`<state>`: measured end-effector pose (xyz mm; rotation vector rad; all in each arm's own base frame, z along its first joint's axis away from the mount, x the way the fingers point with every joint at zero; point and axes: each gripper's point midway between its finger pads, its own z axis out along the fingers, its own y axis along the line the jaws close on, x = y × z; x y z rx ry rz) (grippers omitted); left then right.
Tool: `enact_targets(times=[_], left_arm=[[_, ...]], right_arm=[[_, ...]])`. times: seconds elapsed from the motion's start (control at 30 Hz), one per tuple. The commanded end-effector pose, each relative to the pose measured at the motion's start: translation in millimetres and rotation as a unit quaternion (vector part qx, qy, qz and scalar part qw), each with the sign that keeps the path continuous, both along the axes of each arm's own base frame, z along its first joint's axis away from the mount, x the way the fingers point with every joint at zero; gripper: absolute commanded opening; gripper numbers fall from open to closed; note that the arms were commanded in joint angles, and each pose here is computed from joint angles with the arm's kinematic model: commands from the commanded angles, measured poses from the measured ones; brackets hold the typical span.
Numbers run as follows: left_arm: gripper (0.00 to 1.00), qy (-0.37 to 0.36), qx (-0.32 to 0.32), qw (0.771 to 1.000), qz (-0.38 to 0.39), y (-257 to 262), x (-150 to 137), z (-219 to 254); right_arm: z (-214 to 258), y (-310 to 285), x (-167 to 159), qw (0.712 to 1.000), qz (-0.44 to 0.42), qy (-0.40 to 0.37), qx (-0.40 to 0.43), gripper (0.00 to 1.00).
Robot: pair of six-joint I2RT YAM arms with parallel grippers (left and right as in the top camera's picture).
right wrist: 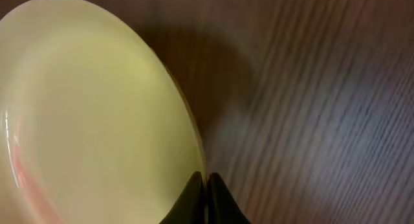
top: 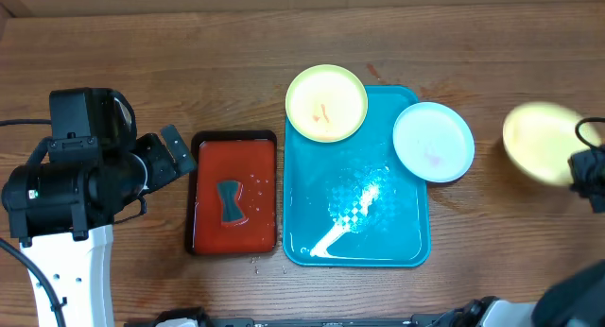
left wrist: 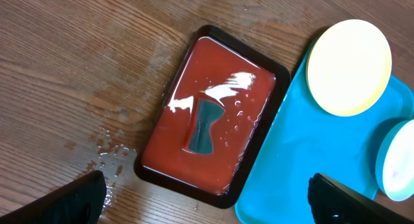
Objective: Clean dirty plates on tray and stack at the side
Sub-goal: 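Carry the yellow plate right and set it on the table, then grasp the white plate with the right gripper and drag it to tray center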
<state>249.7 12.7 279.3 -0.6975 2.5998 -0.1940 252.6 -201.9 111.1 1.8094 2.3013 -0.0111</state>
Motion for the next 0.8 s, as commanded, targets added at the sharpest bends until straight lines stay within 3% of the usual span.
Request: enact_targets(times=[0.0, 0.17, 0.2, 0.23, 0.33, 0.47, 0.53, 0.63, 0.7, 0.77], left_arm=[[1.0, -0.006, 0.008, 1.0, 0.004, 4, 2, 4], [1.0, -0.006, 0.008, 1.0, 0.004, 4, 2, 4], [1.0, -0.006, 0.008, 1.0, 0.004, 4, 2, 4], [1.0, -0.006, 0.008, 1.0, 0.004, 4, 2, 4], [1.0, -0.006, 0.008, 1.0, 0.004, 4, 2, 4], [1.0, -0.006, 0.008, 1.0, 0.004, 4, 2, 4], [1.0, -0.006, 0.008, 1.0, 0.004, 4, 2, 4], [1.0, -0.006, 0.008, 1.0, 0.004, 4, 2, 4], [1.0, -0.006, 0.008, 1.0, 0.004, 4, 2, 4], [1.0, -0.006, 0.008, 1.0, 0.004, 4, 2, 4]], right_arm=[[-43, 4, -9, 0.998, -0.008, 0.046, 0.041, 0.04], [-61, 9, -10, 0.996, 0.0, 0.07, 0.055, 0.04], [-60, 10, -9, 0.996, 0.002, 0.069, 0.054, 0.1], [-57, 15, -7, 0.996, 0.005, 0.061, 0.062, 0.26], [-41, 32, 9, 0.995, 0.042, 0.01, 0.085, 0.33], [-10, 79, 42, 0.973, 0.19, -0.077, 0.109, 0.42], [-5, 100, 49, 0.959, 0.25, -0.083, 0.106, 0.47], [-11, 136, 54, 0.939, 0.319, -0.067, 0.106, 0.67], [-20, 154, 56, 0.931, 0.348, -0.055, 0.096, 0.72], [-40, 163, 56, 0.935, 0.349, -0.026, 0.056, 0.87]])
